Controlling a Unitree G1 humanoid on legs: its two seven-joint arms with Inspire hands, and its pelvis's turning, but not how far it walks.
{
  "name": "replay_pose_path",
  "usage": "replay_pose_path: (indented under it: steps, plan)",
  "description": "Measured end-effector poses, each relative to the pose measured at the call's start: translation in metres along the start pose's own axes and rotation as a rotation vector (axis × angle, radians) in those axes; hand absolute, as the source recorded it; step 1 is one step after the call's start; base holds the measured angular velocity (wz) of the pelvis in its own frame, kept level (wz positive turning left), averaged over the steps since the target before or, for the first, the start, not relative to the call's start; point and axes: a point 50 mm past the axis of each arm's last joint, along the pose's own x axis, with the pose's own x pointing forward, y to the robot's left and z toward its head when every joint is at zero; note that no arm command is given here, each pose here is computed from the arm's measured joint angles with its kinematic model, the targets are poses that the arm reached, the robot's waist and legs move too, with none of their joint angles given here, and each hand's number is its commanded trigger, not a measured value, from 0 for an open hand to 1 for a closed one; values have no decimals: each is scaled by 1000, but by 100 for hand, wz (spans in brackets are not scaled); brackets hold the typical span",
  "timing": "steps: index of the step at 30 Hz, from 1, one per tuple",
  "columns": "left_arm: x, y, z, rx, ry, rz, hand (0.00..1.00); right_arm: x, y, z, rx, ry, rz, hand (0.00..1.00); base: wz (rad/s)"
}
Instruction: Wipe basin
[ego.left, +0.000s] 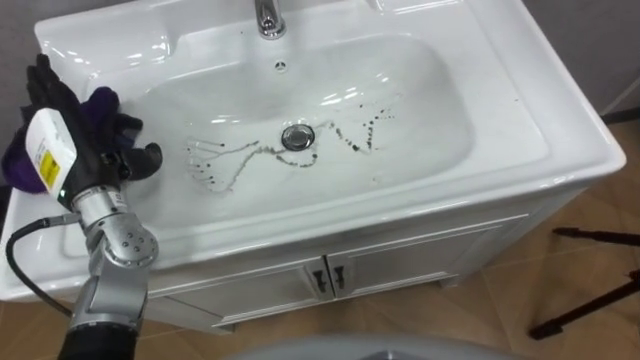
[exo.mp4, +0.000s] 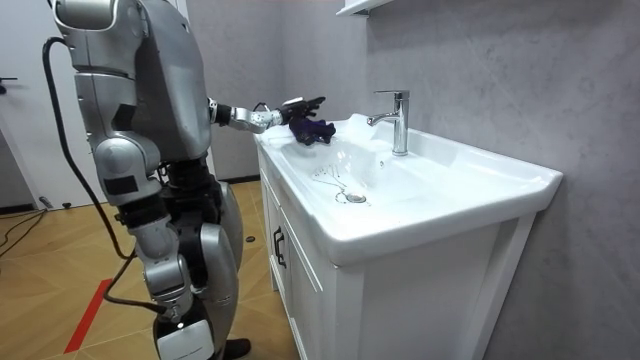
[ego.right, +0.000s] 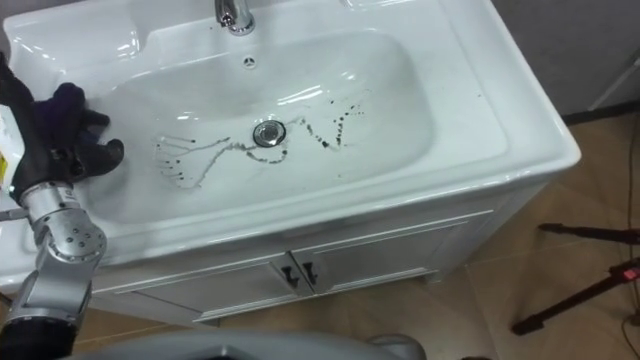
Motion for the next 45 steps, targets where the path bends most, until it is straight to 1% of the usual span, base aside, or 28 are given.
replay_pose_path:
  steps: [5, 13, 17, 21, 31, 45]
  plan:
    - [-2, -3, -4, 5, 23, -27, 0, 0, 2, 0, 2, 2, 4, 0, 0]
    - [-10, -16, -12, -4, 80, -81, 0, 1, 3, 1, 4, 13, 4, 0, -1]
    - [-10, -16, -12, -32, 98, -82, 0, 1, 3, 3, 9, 8, -2, 0, -2]
    - [-8, -21, -16, -59, 127, -89, 0, 0, 1, 8, 13, -6, -23, 0, -5]
    - [-7, -20, -17, -93, 132, -75, 0, 1, 0, 7, 44, -11, -42, 0, 0]
    - [-7, -20, -16, -78, 117, -63, 0, 1, 3, 3, 73, 3, -62, 0, 0]
